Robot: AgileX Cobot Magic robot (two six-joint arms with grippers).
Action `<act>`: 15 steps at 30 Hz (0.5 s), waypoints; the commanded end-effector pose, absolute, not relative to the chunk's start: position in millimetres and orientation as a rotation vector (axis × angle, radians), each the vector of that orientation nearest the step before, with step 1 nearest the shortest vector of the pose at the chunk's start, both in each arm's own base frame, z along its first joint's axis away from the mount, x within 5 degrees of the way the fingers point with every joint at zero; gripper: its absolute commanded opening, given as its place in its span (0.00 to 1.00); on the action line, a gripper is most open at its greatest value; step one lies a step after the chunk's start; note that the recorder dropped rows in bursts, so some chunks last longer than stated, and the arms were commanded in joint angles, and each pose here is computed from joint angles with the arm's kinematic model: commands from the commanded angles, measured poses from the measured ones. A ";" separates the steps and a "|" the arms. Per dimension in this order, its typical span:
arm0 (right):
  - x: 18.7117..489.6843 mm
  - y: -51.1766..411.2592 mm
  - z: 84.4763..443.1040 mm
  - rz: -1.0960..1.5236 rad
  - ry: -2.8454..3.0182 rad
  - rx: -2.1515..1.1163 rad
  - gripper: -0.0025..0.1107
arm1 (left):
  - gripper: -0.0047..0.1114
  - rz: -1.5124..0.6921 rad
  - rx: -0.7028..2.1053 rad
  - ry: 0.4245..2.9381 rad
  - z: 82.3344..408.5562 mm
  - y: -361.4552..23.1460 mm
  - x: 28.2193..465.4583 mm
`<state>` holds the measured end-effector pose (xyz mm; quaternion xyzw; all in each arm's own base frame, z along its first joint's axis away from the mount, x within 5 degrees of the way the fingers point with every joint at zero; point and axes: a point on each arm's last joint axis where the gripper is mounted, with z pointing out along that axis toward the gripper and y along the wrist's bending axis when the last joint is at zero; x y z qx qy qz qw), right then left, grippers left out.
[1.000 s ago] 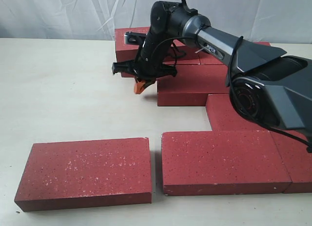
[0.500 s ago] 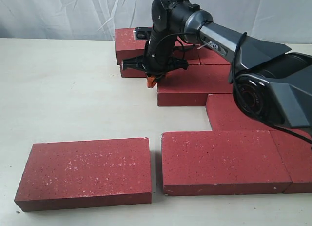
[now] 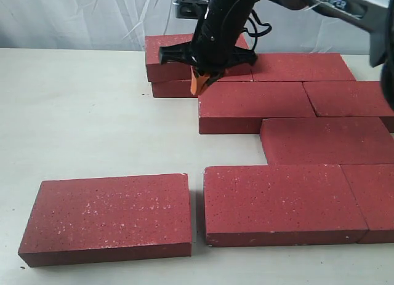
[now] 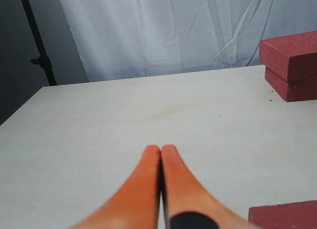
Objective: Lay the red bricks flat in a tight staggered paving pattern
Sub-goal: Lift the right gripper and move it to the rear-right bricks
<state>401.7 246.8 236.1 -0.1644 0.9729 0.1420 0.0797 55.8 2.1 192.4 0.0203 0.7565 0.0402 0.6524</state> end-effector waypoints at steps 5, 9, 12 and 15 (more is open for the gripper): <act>353.3 187.0 261.6 0.339 2.963 -0.469 0.02 | 0.04 0.087 0.042 1.699 193.6 2.0 55.7; 334.0 146.0 270.4 0.339 2.944 -0.367 0.02 | 0.04 0.087 0.042 1.699 193.6 2.0 55.7; 323.6 117.0 275.9 0.335 2.926 -0.285 0.02 | 0.04 0.087 0.042 1.699 193.6 2.0 55.7; 310.6 91.9 278.7 0.337 2.909 -0.220 0.02 | 0.04 0.087 0.042 1.699 193.6 2.0 55.7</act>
